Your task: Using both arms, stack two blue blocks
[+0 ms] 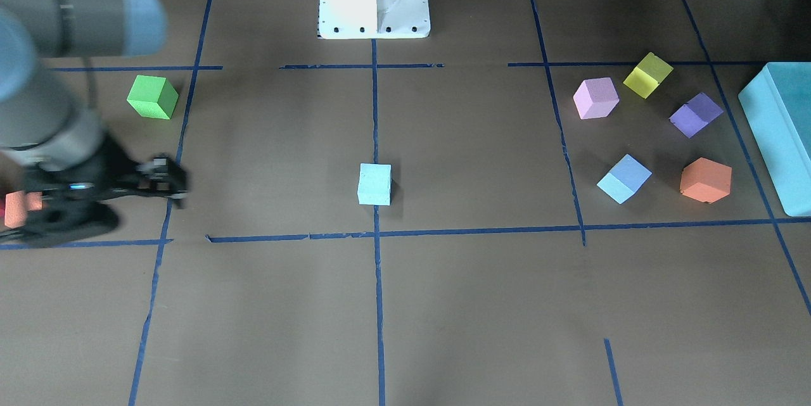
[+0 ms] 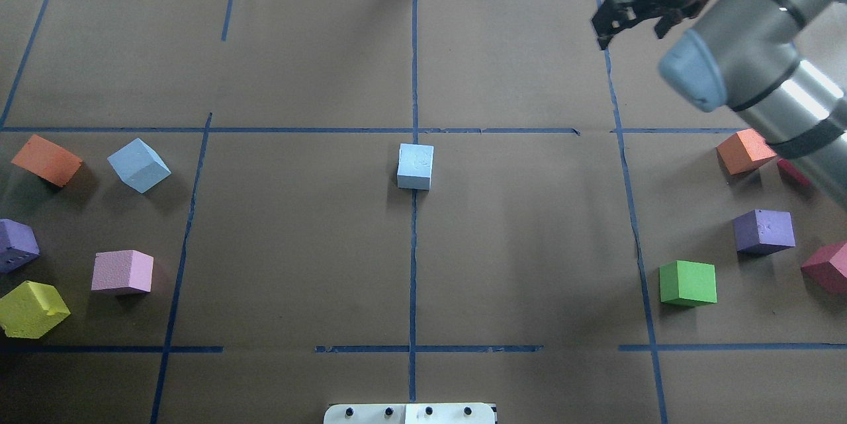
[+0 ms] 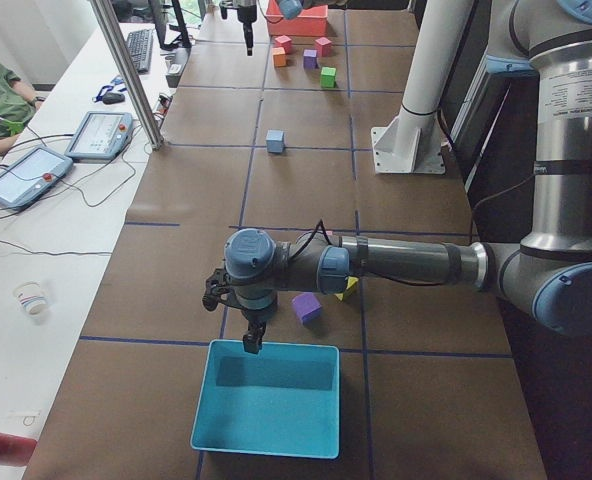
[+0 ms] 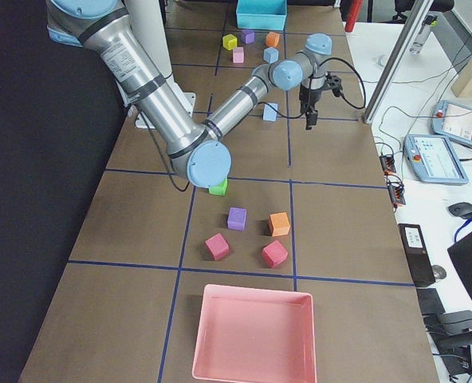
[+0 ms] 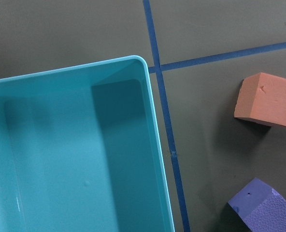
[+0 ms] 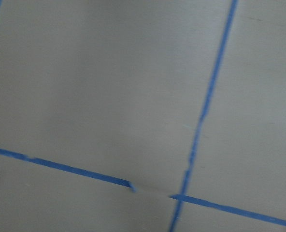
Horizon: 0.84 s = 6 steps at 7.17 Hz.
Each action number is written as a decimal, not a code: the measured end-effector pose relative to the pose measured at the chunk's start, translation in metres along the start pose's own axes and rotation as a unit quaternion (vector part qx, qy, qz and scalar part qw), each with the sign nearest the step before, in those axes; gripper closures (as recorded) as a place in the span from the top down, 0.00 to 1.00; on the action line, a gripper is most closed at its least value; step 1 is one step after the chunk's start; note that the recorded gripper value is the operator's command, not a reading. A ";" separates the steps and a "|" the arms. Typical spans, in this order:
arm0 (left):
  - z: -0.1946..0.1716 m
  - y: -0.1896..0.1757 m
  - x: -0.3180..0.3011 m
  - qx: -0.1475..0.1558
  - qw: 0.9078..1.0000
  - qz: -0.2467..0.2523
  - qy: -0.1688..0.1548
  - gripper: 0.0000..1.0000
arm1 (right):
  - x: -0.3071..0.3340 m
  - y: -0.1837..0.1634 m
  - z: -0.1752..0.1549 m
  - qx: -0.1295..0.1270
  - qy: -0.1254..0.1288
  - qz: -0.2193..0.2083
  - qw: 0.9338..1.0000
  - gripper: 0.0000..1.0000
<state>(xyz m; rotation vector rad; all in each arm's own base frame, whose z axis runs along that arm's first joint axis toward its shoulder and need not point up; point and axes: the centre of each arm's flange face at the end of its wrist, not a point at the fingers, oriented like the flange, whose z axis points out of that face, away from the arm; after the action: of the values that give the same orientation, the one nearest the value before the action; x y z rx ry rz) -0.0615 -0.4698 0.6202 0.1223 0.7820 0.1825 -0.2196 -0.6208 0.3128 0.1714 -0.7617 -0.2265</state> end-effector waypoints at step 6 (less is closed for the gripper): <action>-0.037 -0.061 0.081 0.052 0.997 0.027 0.046 1.00 | 0.356 0.258 0.013 -0.058 0.013 -0.014 0.998 1.00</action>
<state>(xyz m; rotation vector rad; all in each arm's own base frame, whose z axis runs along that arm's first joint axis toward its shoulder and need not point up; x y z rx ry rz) -0.0239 -0.5114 0.5277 0.2359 0.8806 0.1998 0.0575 -0.4677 0.6183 0.0757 -0.7179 -0.2926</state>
